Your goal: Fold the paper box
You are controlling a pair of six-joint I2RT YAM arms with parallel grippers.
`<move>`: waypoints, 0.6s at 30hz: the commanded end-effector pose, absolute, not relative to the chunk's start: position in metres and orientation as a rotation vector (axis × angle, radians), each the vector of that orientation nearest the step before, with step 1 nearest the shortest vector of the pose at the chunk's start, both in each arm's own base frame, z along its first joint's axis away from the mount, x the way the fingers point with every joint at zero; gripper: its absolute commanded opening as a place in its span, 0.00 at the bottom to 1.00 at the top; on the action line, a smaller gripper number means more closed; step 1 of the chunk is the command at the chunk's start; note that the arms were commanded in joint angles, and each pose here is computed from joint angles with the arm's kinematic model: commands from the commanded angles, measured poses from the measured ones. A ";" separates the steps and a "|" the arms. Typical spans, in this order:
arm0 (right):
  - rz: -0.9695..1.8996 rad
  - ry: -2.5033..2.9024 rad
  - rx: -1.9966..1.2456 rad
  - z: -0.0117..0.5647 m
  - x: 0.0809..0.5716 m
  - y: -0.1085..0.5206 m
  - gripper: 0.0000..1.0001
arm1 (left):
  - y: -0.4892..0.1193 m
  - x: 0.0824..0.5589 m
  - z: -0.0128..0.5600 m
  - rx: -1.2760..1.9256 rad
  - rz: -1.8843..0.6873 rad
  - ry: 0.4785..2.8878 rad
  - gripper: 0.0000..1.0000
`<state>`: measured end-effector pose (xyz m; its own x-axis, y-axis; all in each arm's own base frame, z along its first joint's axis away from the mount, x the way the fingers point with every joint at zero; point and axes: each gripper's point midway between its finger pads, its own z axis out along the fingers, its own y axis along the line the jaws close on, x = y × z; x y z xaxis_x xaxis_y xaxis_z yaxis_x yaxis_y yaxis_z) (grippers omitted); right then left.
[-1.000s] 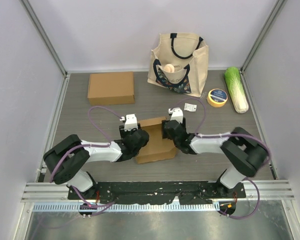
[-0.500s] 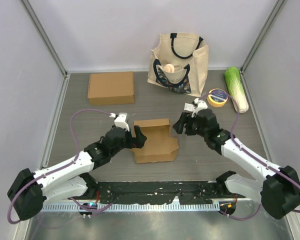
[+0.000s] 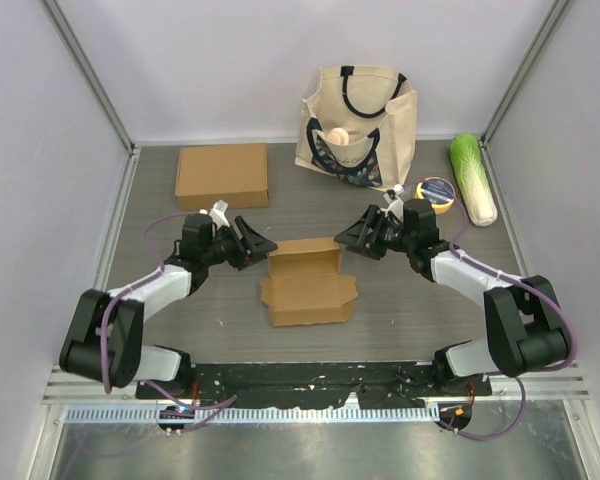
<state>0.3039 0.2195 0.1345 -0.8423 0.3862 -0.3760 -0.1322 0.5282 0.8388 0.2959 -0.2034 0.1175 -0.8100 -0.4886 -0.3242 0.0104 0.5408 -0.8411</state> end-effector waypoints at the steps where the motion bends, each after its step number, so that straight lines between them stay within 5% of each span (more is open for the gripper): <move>1: 1.417 2.122 0.068 0.164 0.314 0.235 0.66 | -0.228 0.300 0.145 -0.281 -1.509 2.145 0.56; 18: 1.270 2.255 0.019 0.111 0.313 0.224 0.45 | -0.210 0.296 0.099 -0.313 -1.289 2.280 0.40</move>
<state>0.3066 0.2232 0.1125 -0.8636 0.3117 -0.3962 -0.1913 0.5246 0.8296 0.2990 -0.2128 0.0985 -0.8531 -0.4509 -0.2625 0.0076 0.4923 -0.8704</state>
